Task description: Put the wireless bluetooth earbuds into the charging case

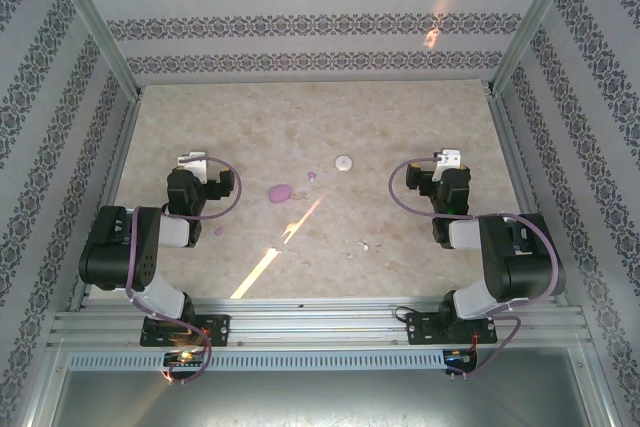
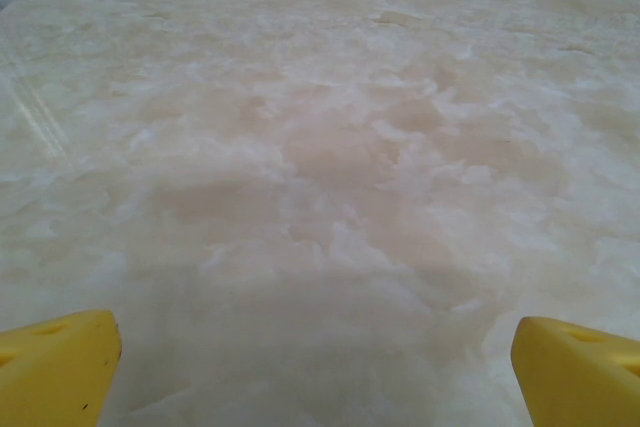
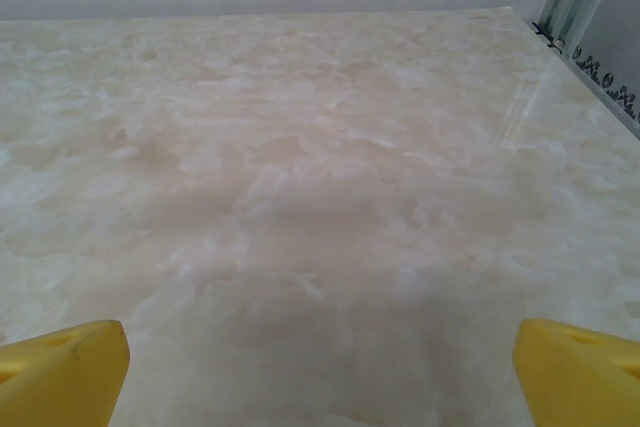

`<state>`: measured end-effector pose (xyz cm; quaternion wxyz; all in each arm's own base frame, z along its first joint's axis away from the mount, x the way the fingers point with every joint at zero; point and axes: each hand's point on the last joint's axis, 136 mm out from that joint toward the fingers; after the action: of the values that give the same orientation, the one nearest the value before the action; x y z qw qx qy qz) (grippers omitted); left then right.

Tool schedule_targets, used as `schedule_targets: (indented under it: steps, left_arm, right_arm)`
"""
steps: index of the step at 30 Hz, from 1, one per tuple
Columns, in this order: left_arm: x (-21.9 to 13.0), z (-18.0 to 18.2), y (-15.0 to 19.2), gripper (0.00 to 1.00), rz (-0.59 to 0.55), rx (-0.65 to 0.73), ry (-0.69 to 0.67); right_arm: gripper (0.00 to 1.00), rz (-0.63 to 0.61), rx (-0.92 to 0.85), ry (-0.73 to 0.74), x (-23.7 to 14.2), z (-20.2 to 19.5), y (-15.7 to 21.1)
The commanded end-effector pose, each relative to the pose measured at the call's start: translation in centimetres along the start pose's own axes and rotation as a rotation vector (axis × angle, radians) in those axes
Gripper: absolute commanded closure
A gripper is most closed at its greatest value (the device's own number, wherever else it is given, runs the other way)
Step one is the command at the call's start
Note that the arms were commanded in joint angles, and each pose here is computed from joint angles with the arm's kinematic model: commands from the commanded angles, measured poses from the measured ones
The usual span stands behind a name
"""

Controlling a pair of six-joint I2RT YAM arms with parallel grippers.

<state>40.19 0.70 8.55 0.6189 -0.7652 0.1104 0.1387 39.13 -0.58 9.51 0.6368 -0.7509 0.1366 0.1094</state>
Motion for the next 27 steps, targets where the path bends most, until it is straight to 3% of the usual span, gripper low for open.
schedule_targets:
  steps: [1,19,27]
  left_arm:
    - [-0.1,-0.1,0.0,0.0,-0.001,0.015,-0.004]
    - [-0.3,-0.3,0.0,0.0,-0.007,0.021,0.008]
    - [-2.7,-0.6,-1.3,0.0,-0.113,0.021,0.03]
  right_arm:
    - [0.02,-0.032,-0.008,0.005,0.1,-0.2,-1.1]
    - [0.02,-0.03,-0.002,-0.005,0.2,-0.2,-1.1]
    - [0.02,-0.033,-0.002,-0.005,0.1,-0.2,-1.1]
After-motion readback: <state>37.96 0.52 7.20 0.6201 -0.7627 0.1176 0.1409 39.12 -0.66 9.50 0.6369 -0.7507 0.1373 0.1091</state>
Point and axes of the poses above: each hand's point on the last joint's axis, 136 mm out from that joint toward the fingers, its own x axis out along the fingers, its own z axis along the line the jaws close on, y = z × x, and after that the axes turned 11 degrees about -x, right-handed
